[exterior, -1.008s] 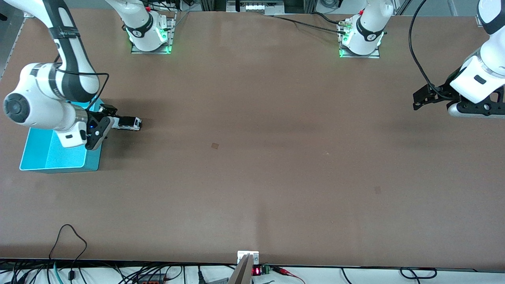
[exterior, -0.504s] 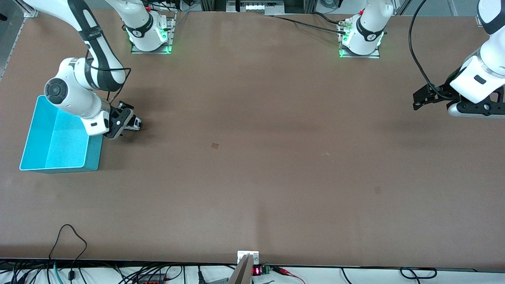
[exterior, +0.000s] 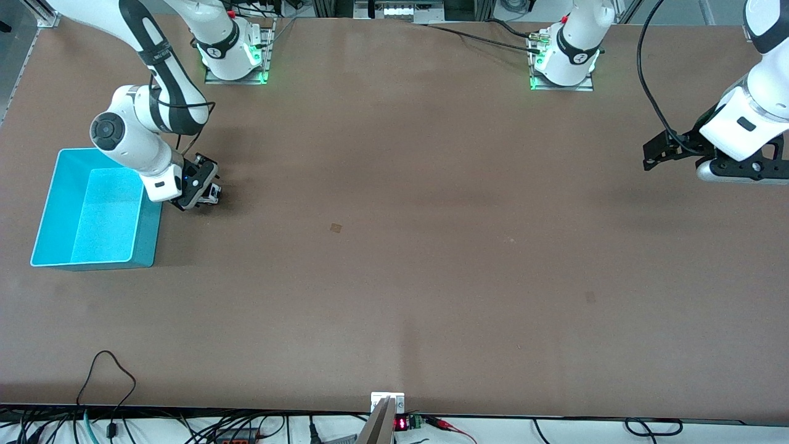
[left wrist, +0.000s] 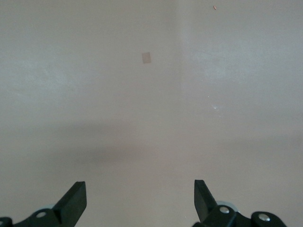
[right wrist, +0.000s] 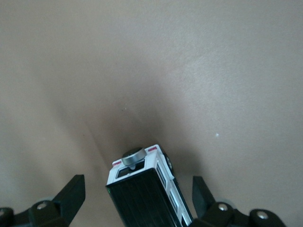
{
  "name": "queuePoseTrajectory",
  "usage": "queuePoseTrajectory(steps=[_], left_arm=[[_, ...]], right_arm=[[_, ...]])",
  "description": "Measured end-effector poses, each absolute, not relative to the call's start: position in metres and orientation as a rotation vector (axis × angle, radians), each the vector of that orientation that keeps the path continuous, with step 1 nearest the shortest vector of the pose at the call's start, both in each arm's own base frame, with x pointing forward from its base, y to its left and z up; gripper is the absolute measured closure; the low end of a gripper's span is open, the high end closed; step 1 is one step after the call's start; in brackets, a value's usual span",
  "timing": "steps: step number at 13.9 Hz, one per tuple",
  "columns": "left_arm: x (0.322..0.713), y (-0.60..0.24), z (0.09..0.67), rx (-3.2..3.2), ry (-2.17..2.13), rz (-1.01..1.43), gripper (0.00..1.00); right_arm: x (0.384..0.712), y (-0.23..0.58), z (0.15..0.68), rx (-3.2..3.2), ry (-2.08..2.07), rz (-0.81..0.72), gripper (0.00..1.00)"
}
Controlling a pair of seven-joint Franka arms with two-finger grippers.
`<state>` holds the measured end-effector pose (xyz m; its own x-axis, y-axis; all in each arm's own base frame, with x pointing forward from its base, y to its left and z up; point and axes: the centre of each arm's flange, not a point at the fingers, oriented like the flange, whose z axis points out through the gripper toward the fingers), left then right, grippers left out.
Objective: Wind and store white jeep toy
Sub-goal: 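Lift the jeep with the right gripper and carry it over the bin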
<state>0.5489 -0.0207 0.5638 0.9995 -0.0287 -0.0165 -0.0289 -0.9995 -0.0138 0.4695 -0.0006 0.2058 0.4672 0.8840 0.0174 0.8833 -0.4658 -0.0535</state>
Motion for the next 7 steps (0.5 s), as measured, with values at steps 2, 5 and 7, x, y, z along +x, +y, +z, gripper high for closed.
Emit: queuePoseTrajectory(steps=[2, 5, 7], left_arm=[[0.549, -0.022, 0.564, -3.127, 0.048, 0.026, 0.00], [0.549, -0.022, 0.565, -3.127, 0.049, 0.025, 0.00], [0.549, -0.022, 0.565, -3.127, 0.049, 0.024, 0.00]], right_arm=[[0.466, -0.010, 0.199, -2.627, -1.632, 0.004, 0.04], [0.467, -0.020, 0.196, -2.607, -1.671, -0.007, 0.19], [0.468, -0.020, 0.197, -2.602, -1.683, -0.011, 0.22]])
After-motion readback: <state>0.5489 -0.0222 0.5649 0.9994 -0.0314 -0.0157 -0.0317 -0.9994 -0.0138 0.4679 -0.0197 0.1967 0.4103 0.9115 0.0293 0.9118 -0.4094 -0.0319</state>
